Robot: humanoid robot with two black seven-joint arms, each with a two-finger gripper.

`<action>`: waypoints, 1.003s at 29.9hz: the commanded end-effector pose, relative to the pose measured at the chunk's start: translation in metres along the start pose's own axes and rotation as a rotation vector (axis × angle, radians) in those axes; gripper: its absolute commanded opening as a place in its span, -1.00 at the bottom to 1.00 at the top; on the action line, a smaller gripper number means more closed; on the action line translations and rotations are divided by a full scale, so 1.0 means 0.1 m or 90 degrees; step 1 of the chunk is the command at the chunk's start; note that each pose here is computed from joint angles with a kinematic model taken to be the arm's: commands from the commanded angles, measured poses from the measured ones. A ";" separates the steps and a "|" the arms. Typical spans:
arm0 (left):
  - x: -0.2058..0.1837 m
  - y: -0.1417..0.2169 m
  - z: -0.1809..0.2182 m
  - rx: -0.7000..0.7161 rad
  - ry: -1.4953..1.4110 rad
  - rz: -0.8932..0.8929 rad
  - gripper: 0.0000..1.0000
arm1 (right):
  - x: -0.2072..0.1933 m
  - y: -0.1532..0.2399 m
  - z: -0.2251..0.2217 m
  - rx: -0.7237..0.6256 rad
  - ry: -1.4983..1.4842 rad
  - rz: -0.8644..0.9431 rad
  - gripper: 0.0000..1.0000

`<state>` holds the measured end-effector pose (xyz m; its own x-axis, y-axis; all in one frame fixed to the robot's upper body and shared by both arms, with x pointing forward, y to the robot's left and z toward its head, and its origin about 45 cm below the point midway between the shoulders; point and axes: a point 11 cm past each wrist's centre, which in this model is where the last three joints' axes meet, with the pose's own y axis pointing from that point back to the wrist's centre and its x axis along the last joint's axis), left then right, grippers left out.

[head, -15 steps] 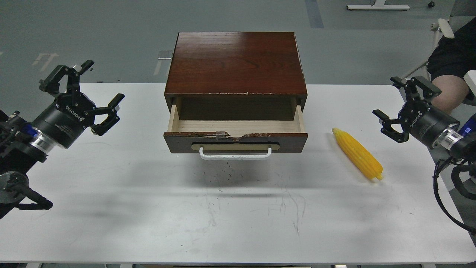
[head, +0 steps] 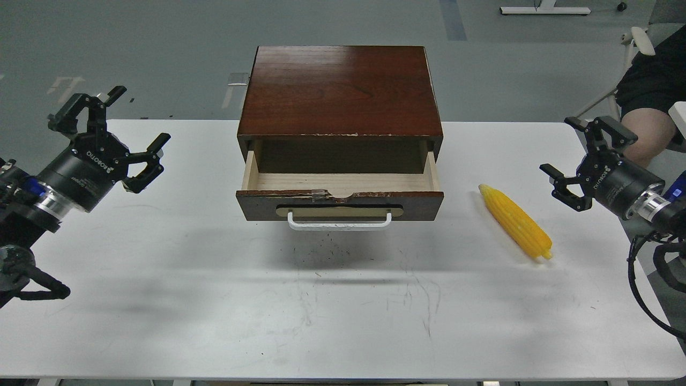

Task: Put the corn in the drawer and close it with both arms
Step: 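Move the right gripper toward the yellow corn cob on the table, then close the right gripper around the yellow corn cob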

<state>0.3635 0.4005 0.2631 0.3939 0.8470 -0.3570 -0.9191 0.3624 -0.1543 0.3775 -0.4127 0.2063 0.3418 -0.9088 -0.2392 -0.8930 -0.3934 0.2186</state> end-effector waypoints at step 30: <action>-0.17 -0.10 0.11 -0.033 0.011 -0.032 1.00 | 0.11 0.10 0.51 -0.331 0.914 -0.255 1.00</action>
<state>0.3660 0.3875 0.2807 0.4385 0.8225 -0.3622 -0.8977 0.3816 -0.2202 0.3579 -0.4247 0.1652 0.7727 -0.0113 0.6347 -0.5963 -0.3558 0.7196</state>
